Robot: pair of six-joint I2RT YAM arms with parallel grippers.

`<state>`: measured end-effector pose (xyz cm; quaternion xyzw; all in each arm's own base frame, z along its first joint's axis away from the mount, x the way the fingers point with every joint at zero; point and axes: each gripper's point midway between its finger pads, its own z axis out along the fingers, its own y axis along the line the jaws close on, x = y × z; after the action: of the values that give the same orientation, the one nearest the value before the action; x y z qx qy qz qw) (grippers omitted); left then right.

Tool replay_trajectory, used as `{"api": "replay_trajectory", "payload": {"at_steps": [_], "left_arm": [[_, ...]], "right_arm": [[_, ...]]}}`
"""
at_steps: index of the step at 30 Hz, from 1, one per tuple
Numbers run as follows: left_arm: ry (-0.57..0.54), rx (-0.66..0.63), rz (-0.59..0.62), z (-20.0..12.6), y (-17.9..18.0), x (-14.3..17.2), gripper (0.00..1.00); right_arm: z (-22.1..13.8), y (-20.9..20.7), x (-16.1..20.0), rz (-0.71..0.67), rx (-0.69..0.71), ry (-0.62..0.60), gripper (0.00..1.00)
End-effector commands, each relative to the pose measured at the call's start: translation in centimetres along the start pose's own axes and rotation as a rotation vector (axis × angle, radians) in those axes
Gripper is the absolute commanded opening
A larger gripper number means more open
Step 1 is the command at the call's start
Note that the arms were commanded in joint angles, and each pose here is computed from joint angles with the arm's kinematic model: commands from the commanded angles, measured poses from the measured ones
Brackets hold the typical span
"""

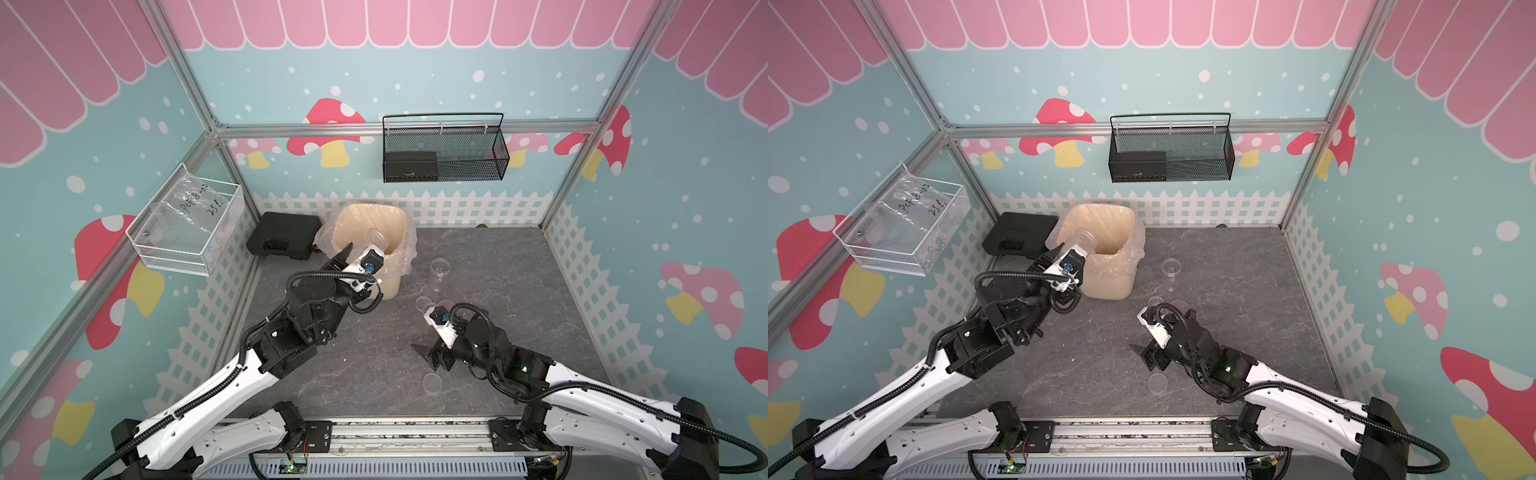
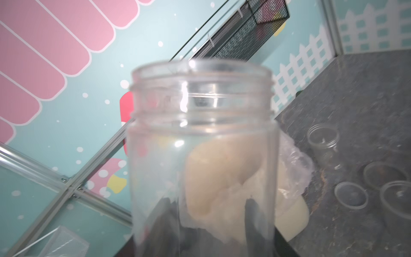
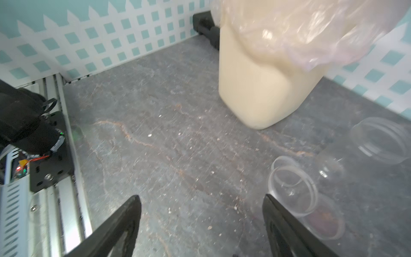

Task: Empty the moldy dried flower tea in the jars
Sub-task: Place the lid at the center of the board, then pour the moldy dried flower tea into the trash bin.

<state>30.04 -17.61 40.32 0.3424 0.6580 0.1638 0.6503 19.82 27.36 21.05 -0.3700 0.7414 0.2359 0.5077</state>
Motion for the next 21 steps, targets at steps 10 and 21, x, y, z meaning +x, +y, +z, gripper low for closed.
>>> {"api": "replay_trajectory", "payload": {"at_steps": [10,21], "left_arm": [[0.394,-0.007,0.623,7.7,2.8,4.0,0.36],[0.404,0.04,0.972,12.5,3.1,4.5,0.26]], "right_arm": [[-1.2,-1.8,-3.9,-0.04,0.112,-0.219,0.85],[-3.3,-1.9,-2.6,0.023,0.102,-0.285,0.84]]}}
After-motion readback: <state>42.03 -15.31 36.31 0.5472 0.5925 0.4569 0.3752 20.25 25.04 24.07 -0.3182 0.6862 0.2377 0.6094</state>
